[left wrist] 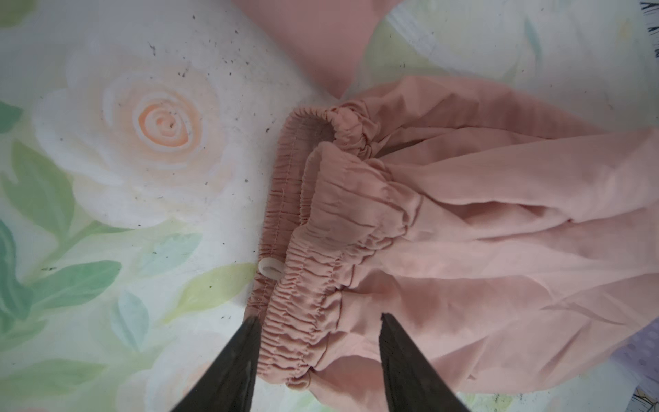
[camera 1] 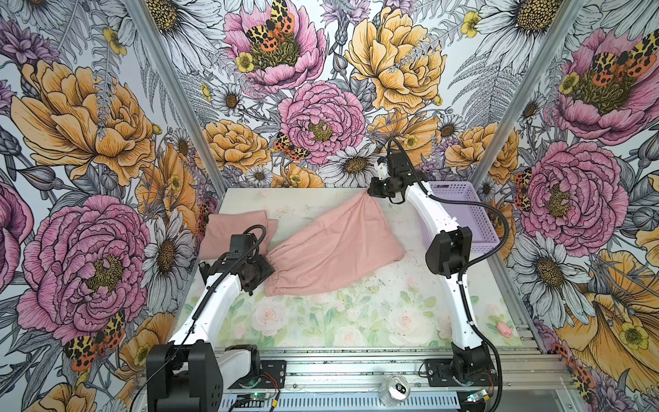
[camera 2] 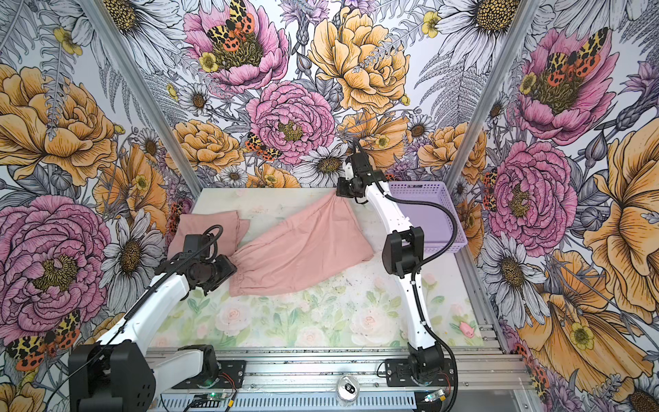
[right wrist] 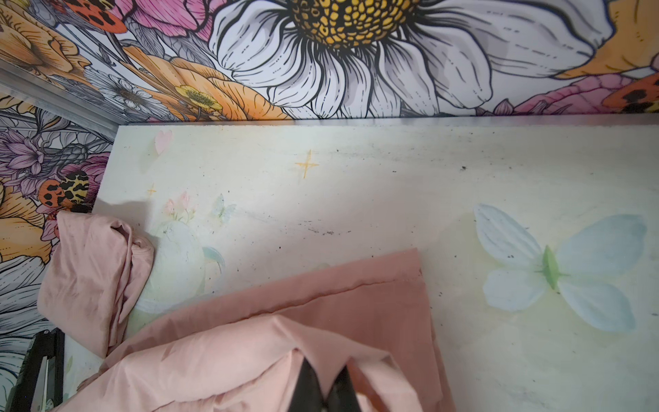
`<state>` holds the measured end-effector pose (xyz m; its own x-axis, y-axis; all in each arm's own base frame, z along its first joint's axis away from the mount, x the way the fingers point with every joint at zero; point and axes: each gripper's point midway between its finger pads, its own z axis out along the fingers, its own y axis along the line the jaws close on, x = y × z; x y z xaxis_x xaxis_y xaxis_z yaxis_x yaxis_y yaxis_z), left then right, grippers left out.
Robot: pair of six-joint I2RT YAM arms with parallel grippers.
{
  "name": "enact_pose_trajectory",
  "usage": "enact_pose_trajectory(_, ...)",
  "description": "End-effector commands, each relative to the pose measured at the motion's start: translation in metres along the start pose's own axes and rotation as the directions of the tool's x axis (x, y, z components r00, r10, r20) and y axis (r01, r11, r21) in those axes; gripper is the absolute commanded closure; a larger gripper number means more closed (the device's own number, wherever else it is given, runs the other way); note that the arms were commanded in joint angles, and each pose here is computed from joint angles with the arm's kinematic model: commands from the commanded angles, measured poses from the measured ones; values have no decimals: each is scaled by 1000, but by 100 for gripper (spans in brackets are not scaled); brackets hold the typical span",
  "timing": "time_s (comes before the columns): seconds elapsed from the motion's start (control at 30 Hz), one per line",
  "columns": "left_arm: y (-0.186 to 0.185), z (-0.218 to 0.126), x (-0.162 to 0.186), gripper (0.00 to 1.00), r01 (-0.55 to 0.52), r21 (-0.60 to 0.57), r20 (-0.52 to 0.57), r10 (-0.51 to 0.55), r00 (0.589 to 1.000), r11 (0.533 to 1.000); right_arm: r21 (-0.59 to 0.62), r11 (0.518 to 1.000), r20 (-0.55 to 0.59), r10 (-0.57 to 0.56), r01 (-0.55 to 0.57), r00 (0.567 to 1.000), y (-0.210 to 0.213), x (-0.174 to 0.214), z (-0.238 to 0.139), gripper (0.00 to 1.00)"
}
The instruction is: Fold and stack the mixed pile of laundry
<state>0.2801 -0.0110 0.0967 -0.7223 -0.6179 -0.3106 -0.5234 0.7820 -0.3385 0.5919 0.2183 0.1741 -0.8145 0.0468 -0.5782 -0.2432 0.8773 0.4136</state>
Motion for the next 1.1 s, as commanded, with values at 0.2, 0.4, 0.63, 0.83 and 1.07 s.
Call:
enact_pose_trajectory(0.2,-19,29,-40,45,-114,-14,23,114,993,993,-17,1000,25,16,-16,1000,3,-4,16,100)
enact_pose_trajectory(0.4,-17,39,-55,47,-87,-45,29,89,996,995,10,1000,11,26,-27,1000,-9,3,34,100)
enact_pose_trajectory(0.63,-10,52,-53,47,-65,-65,-10,64,998,996,38,999,31,21,-23,999,-18,-1,41,60)
enact_pose_trajectory(0.83,-27,33,-64,43,-76,-32,50,78,996,997,105,994,52,-42,36,998,-13,-8,3,46)
enact_pose_trajectory(1.07,-43,34,-59,43,-134,-27,21,135,991,991,100,988,-108,-105,115,989,-1,53,2,46)
